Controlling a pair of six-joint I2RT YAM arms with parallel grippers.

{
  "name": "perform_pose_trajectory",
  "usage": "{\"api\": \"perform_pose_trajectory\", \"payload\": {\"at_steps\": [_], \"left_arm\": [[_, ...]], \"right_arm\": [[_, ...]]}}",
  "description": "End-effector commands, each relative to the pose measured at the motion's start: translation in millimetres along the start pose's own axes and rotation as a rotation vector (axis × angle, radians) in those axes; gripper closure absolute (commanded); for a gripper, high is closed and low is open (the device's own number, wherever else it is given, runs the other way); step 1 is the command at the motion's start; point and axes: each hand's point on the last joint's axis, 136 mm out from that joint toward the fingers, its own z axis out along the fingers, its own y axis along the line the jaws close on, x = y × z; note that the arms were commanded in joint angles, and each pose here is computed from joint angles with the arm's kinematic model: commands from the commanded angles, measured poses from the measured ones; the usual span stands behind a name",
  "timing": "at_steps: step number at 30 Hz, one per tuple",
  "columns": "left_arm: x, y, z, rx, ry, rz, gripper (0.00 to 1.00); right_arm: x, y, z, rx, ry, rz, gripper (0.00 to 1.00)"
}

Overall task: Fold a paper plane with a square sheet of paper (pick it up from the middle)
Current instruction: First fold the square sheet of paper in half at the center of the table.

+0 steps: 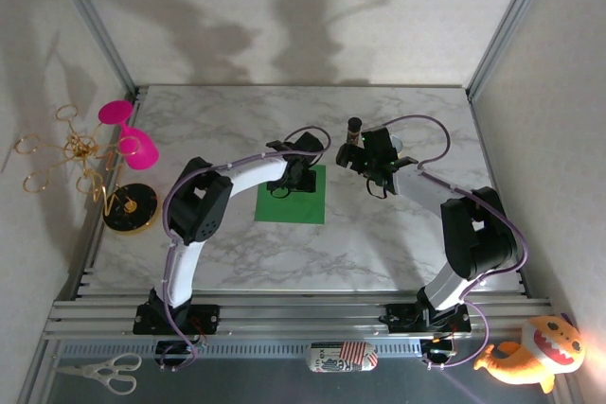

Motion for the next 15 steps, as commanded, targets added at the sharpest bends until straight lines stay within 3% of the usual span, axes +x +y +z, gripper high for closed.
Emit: {"api": "perform_pose_trajectory", "payload": {"at_steps": [1, 15], "left_arm": [[8.4, 4.6, 4.9, -0.041, 0.032, 0.034, 0.15], [32.3, 17.1, 29.0, -0.066, 0.07, 0.042, 0.21]], "right_arm": [[-0.8, 2.1, -1.9, -0.024, 0.0, -0.012, 0.01], [5.2, -1.0, 1.8, -0.018, 0.025, 0.021, 0.02]]}}
